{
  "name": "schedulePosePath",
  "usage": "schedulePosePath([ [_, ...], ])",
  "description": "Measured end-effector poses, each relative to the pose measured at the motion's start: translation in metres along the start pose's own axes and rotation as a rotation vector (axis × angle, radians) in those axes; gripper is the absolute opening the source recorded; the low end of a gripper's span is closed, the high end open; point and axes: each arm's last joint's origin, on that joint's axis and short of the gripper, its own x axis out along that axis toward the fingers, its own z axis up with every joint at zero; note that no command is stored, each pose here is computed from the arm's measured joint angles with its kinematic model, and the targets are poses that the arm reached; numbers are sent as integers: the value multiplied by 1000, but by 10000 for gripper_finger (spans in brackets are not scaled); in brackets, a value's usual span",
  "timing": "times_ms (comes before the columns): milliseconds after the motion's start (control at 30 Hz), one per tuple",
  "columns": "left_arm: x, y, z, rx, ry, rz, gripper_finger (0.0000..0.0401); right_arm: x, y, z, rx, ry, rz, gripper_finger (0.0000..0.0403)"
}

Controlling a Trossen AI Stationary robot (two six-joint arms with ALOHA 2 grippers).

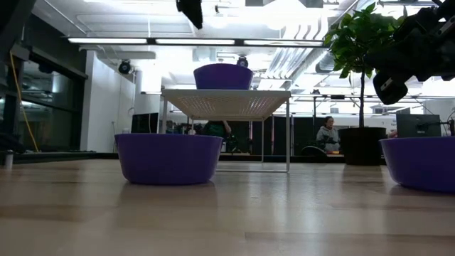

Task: Pick & Place Mini bowls
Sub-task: Stack the left violet bowl on top of the violet bowl on the shelf

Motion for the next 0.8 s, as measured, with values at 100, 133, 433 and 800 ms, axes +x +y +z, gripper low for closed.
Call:
schedulePosePath([
  [100, -1, -16, 1, 44, -1, -25, 147, 0, 0, 0, 0, 0, 0, 0],
  [133, -1, -21, 1, 56, 1, -34, 147, 0, 0, 0, 0, 0, 0, 0],
  [433, -12, -79, -2, 113, -24, -80, 147, 0, 0, 0, 0, 0, 0, 0],
  [800, -9, -162, -27, 201, 21, -50, 147, 0, 0, 0, 0, 1, 0, 0],
])
